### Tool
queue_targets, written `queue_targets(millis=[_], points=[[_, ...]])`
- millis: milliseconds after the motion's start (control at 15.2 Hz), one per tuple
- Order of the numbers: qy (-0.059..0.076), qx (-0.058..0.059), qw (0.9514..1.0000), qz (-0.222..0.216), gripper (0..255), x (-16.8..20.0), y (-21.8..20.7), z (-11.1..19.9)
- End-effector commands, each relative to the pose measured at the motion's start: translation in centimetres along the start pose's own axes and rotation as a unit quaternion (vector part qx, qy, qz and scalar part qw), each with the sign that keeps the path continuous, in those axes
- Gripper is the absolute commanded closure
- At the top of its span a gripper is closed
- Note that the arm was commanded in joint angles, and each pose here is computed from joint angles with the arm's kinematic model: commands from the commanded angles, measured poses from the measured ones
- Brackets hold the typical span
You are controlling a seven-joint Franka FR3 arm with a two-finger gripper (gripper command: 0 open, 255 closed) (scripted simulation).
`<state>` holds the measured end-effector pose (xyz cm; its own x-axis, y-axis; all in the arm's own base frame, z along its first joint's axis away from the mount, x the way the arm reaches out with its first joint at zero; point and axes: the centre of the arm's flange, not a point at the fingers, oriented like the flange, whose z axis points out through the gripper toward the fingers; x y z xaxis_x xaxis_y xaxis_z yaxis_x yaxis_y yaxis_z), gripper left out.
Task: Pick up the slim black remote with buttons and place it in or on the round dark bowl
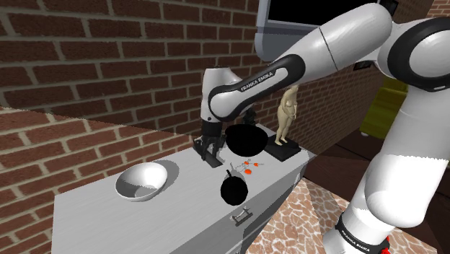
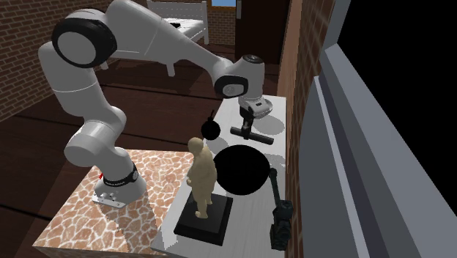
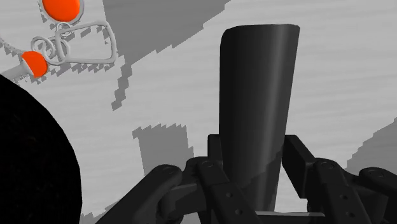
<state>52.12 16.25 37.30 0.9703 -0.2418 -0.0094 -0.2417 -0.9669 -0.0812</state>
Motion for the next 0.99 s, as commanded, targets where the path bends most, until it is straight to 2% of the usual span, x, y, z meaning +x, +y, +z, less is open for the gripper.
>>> queue_targets(millis=[0,924], points=[[0.000,0.000,1.0000,0.000,255,0.0,-0.1,-1.0],[0.000,0.000,1.0000,0.000,255,-0.1,-0.7,-8.4]])
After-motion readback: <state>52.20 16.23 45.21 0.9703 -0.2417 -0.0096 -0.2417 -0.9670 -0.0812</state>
